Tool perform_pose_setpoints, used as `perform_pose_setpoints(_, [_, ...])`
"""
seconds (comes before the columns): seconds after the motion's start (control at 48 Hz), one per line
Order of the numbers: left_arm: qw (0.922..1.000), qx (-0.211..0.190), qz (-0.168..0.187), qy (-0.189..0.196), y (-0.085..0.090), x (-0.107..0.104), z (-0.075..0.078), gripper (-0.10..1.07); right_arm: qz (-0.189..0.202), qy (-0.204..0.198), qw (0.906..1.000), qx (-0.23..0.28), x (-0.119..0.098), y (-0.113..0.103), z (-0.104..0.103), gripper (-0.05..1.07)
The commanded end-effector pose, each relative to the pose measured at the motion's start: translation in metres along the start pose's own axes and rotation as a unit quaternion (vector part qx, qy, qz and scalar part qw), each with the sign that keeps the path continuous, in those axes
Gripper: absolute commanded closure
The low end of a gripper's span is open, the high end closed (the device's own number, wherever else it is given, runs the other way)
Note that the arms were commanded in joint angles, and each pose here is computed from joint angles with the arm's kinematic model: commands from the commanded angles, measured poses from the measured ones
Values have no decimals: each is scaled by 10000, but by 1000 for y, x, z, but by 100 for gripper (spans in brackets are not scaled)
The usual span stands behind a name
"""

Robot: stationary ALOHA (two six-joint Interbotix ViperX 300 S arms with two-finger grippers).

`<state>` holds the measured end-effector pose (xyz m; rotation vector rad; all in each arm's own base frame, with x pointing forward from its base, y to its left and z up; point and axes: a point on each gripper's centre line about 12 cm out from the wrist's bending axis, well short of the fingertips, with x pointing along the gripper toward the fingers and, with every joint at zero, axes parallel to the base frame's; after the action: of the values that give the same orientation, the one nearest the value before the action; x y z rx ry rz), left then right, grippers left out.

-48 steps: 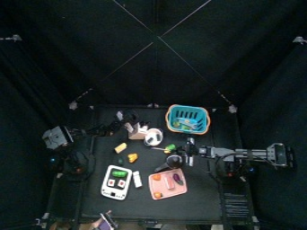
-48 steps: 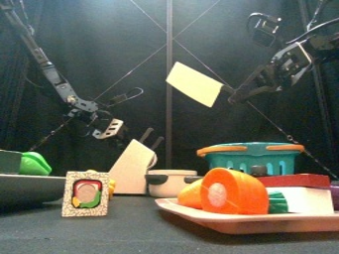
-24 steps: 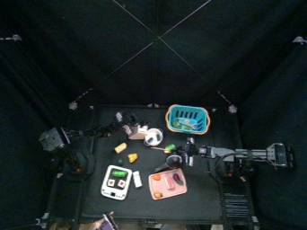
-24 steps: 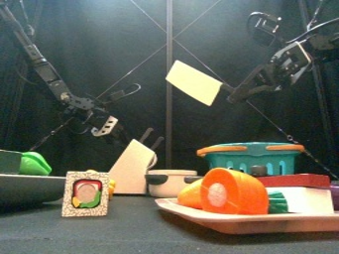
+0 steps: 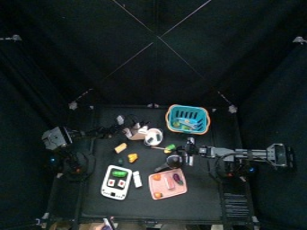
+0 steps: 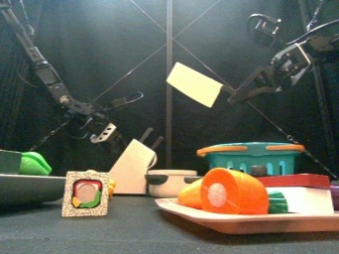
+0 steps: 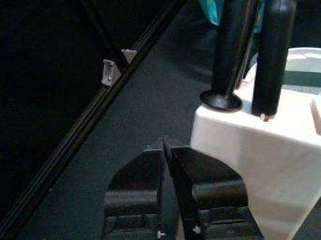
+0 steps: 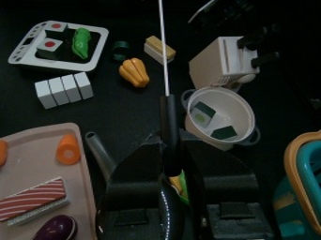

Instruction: Move knife holder

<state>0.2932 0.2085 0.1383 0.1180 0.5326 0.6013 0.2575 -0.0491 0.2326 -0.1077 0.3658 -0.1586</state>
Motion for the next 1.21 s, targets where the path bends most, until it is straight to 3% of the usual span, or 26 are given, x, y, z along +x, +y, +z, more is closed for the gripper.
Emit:
perform_pose_setpoints(0.0, [10000, -53, 6, -3, 0, 0, 2, 47, -35, -142, 9999, 28, -1, -2, 7, 61])
perform_pose_setpoints(0.562, [9991, -64, -143, 399, -5, 5, -11, 47, -69, -130, 9999, 48, -1, -4, 5, 61])
perform_pose_setpoints(0.75, [9984, -7, -271, 489, -15, 4, -17, 47, -81, -113, 9999, 54, -1, -4, 4, 61])
perform_pose_setpoints(1.188, [9977, 119, -490, 448, -32, 0, -14, 47, -450, 70, 9974, 560, 2, -24, -7, 61])
